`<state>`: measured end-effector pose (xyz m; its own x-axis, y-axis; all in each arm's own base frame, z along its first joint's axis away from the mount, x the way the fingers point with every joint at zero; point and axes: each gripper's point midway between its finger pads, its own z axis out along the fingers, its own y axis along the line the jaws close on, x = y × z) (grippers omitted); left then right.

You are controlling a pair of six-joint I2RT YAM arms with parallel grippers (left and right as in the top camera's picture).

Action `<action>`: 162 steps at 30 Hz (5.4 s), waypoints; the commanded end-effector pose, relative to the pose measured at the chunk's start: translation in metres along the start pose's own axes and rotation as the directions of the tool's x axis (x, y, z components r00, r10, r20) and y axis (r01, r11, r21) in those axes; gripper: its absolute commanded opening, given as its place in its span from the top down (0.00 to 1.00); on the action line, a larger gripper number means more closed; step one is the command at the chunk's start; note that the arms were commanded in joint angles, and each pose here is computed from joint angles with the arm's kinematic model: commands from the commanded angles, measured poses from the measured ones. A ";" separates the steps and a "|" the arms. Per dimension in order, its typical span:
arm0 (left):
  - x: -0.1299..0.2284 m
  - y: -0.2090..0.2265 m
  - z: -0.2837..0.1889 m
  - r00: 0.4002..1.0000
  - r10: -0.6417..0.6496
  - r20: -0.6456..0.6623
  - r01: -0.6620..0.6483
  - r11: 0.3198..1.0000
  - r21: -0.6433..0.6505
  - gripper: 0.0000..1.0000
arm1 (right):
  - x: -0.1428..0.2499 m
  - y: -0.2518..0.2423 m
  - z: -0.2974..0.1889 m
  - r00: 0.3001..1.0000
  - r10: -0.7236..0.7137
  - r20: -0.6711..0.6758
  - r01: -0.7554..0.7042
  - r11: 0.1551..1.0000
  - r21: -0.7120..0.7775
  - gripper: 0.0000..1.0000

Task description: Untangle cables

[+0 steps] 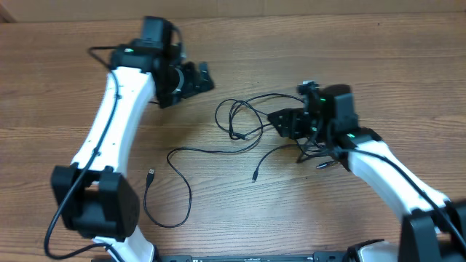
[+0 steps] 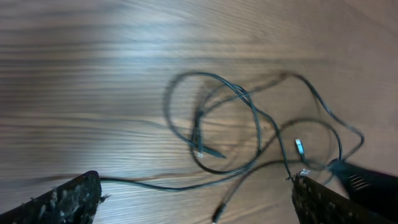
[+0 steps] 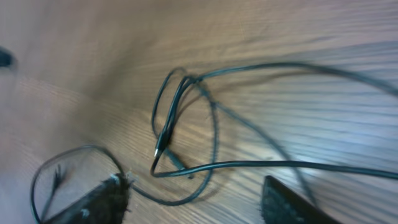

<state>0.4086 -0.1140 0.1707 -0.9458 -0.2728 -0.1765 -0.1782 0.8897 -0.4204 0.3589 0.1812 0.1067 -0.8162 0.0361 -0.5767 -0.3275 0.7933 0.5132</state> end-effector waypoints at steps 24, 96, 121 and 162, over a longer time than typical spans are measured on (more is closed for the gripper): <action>0.000 0.012 -0.033 0.998 -0.013 0.057 0.017 0.998 -0.067 0.00 | 0.030 0.009 0.085 0.972 0.018 -0.236 -0.013 1.000 0.020 0.75; 0.097 -0.115 0.119 0.856 0.465 -0.224 -0.409 0.876 0.255 0.03 | -0.118 0.169 -0.211 0.920 -0.297 0.257 0.315 0.949 -0.030 0.96; 0.007 -0.028 0.028 0.964 0.238 -0.116 -0.187 0.922 0.339 0.02 | -0.160 0.073 -0.143 0.964 -0.117 0.240 0.056 0.967 0.249 0.96; -0.048 -0.110 -0.060 0.868 0.347 0.356 -0.463 0.824 0.326 0.96 | -0.125 0.061 -0.167 1.000 -0.016 -0.024 0.023 0.953 0.301 0.96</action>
<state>0.4490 -0.2067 0.2030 -0.8091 0.1541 -0.5672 0.4846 0.7210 -0.4953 0.3642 0.1092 0.3402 -0.7827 0.1120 -0.6122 -0.1177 0.9393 0.3222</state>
